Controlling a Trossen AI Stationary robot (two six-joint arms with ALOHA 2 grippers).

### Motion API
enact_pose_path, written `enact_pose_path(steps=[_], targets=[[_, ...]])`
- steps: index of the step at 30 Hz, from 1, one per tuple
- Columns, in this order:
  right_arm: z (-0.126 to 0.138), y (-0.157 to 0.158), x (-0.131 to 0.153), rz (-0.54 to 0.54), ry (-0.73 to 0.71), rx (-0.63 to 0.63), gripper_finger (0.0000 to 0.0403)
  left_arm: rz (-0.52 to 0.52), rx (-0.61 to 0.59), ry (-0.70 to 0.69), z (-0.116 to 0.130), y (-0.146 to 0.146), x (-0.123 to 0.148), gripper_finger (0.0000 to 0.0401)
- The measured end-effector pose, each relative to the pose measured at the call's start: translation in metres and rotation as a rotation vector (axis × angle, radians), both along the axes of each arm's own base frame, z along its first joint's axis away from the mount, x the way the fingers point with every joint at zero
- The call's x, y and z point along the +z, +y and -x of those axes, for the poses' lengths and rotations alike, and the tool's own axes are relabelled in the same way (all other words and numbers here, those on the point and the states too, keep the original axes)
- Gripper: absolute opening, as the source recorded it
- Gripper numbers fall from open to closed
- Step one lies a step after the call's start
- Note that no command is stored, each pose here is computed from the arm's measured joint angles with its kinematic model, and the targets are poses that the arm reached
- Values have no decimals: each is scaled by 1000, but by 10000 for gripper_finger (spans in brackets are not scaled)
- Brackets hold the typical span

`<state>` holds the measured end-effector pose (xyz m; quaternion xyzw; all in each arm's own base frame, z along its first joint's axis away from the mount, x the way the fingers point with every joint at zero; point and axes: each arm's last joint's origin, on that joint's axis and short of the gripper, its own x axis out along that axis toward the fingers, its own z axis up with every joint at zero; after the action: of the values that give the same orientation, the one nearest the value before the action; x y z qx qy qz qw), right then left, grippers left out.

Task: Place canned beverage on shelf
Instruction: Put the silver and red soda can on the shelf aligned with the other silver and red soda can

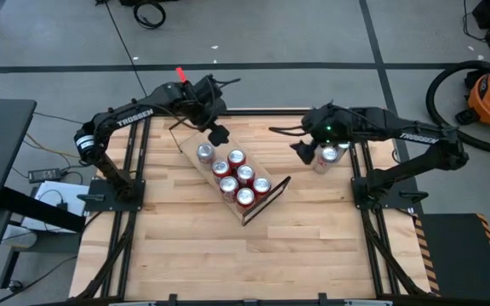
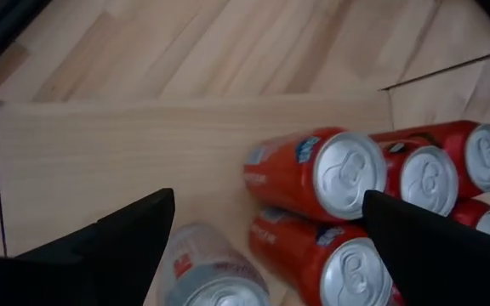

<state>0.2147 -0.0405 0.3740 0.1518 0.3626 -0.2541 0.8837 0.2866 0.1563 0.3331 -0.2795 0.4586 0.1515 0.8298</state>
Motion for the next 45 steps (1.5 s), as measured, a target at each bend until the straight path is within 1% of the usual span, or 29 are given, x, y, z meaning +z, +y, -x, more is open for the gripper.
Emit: enact_pose_path(steps=[5, 10, 12, 16, 23, 27, 31, 36, 40, 45], targets=[[17, -9, -13, -104, 188, -55, 371, -25, 11, -34, -3, 3, 2, 391], [22, -27, -32, -272, 378, -196, 364, -37, 17, -53, -3, 6, 3, 391], [20, -33, -38, -317, 417, -242, 359, -40, 16, -52, -2, 7, 3, 391], [13, -39, -47, -379, 450, -325, 353, -43, 11, -51, -2, 7, 3, 391], [10, -43, -55, -382, 517, -346, 355, -66, -39, -33, -1, 6, 2, 391], [16, -47, -69, -411, 555, -371, 356, -77, -54, -33, 0, 7, 2, 391], [25, -45, -86, -491, 588, -396, 355, -81, -54, -30, 1, 9, 2, 391], [37, -38, -98, -548, 567, -431, 354, -74, -58, -8, 4, 10, 0, 391], [46, -37, -112, -563, 578, -465, 354, -78, -69, -1, 6, 11, 0, 391], [49, -40, -129, -575, 575, -485, 362, -81, -72, -2, 5, 11, 0, 391]])
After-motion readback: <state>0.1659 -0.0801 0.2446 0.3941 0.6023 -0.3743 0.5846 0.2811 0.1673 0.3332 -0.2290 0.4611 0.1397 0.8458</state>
